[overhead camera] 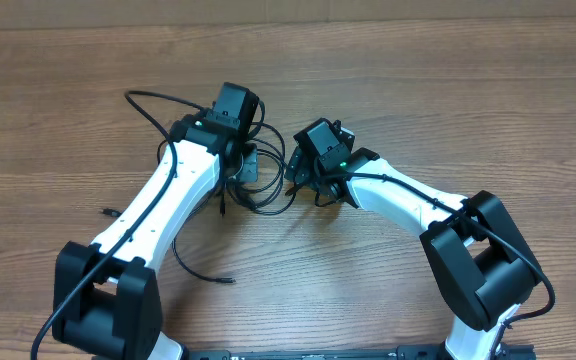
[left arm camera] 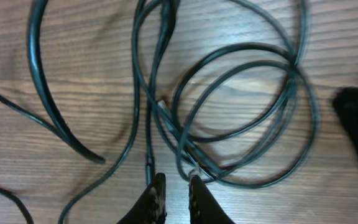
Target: Untangle cables
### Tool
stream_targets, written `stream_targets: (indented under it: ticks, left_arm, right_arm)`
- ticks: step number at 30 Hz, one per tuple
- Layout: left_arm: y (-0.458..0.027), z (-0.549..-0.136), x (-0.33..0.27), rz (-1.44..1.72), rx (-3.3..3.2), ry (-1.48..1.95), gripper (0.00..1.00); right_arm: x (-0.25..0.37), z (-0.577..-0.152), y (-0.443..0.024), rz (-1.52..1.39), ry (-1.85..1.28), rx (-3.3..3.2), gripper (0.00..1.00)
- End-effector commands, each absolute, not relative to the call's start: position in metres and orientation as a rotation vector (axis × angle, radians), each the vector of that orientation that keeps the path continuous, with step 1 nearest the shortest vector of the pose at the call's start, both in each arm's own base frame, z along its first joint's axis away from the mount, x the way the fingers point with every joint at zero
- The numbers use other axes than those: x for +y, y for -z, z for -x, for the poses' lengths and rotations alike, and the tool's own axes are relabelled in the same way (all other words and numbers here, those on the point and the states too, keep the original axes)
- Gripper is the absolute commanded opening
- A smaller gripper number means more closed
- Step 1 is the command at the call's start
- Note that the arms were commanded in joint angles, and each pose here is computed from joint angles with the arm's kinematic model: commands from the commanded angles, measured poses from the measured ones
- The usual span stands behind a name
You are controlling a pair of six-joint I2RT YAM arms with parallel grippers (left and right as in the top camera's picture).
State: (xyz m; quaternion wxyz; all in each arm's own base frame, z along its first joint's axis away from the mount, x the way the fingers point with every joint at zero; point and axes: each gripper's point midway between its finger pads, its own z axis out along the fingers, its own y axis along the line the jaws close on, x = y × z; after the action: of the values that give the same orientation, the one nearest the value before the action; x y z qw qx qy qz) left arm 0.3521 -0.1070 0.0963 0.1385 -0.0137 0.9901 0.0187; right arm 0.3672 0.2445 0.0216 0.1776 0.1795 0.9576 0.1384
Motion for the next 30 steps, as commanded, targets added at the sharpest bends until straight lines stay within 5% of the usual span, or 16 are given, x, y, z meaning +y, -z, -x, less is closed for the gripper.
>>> stream_targets:
  ticks: [1,9,11,15,30]
  left_arm:
    - [-0.064,-0.350,-0.084,0.094,2.899,-0.224,0.16]
    - [-0.003,-0.359,-0.053,0.167,2.985,-0.370,0.31]
    - [-0.003,-0.362,-0.056,0.176,2.983,-0.331,0.06]
    - [-0.015,-0.363,-0.077,0.034,3.028,-0.160,0.04]
    - [-0.270,-0.375,-0.110,0.008,2.553,0.263,0.04]
  right_arm:
    - [0.243,-0.366,-0.019,-0.513,-0.377,2.709,0.85]
    - [0.243,-0.366,-0.019,-0.513,-0.377,2.709,0.85]
    - [0.243,-0.366,-0.019,-0.513,-0.377,2.709,0.85]
    - [0.243,-0.367,-0.019,-0.513,-0.378,2.708,0.85]
    - [0.243,-0.367,-0.019,-0.513,-0.378,2.709,0.84]
